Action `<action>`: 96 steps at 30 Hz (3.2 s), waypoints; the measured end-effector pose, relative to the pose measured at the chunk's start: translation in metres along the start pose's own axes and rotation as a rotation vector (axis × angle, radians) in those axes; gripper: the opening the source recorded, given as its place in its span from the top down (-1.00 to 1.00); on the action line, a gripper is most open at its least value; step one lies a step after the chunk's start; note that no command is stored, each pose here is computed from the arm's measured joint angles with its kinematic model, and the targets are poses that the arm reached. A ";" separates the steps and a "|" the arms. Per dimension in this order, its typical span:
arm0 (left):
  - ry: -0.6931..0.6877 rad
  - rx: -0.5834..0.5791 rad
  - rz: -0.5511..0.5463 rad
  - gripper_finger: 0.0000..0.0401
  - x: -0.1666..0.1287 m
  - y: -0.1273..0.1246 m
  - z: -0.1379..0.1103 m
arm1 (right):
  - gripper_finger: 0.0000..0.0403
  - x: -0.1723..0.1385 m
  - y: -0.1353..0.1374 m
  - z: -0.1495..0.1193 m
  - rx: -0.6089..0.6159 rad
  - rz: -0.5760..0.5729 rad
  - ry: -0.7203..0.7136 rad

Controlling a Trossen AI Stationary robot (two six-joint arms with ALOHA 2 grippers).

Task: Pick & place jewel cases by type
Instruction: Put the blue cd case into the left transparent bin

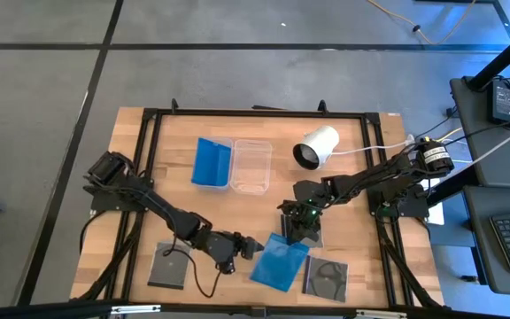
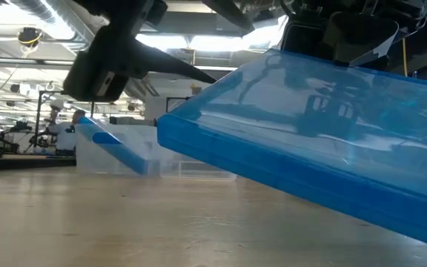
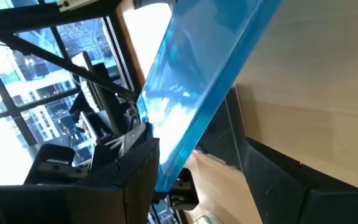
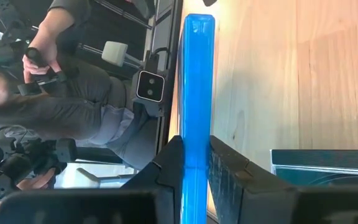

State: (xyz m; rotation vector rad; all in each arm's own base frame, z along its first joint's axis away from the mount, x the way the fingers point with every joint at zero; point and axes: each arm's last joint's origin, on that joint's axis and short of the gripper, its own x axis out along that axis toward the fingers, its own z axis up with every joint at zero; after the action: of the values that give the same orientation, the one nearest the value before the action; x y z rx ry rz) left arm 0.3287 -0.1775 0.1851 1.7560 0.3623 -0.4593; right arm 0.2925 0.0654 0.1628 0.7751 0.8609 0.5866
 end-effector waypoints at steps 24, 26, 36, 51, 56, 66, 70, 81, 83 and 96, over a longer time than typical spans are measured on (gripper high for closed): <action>0.043 0.029 0.144 0.32 0.033 -0.011 0.010 | 0.68 0.000 0.000 0.000 -0.031 0.000 0.004; 0.039 0.016 0.144 0.44 0.032 -0.011 0.011 | 0.68 0.000 0.000 0.000 -0.032 0.001 0.004; 0.035 -0.009 0.149 0.74 0.032 -0.011 0.012 | 0.67 0.000 0.000 0.000 -0.022 -0.003 0.002; 0.035 -0.027 0.151 0.75 0.028 -0.011 0.021 | 0.25 -0.004 -0.004 0.004 -0.072 -0.023 -0.027; 0.094 -0.020 0.149 0.75 0.024 -0.012 0.027 | 0.18 -0.018 -0.002 0.012 -0.052 0.005 -0.060; 0.154 -0.213 0.128 0.75 -0.011 0.009 0.013 | 0.17 -0.058 0.029 0.023 -0.163 0.027 -0.210; 0.193 -0.306 0.098 0.75 -0.042 0.024 -0.004 | 0.17 -0.069 0.040 0.020 -0.197 0.020 -0.224; 0.370 -0.558 0.070 0.75 -0.151 0.038 -0.068 | 0.17 -0.079 0.038 0.008 -0.223 -0.167 -0.201; 0.396 -0.600 0.026 0.75 -0.169 0.032 -0.082 | 0.17 -0.079 0.036 0.006 -0.211 -0.196 -0.197; 0.624 -0.446 -0.231 0.74 -0.231 -0.003 -0.156 | 0.17 -0.080 0.030 0.004 -0.174 -0.310 -0.211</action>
State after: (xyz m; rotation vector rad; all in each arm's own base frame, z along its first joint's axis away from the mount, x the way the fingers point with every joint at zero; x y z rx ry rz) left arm 0.1435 -0.0246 0.3258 1.3863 1.0343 0.0319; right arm 0.2492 0.0242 0.2238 0.5213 0.7065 0.2935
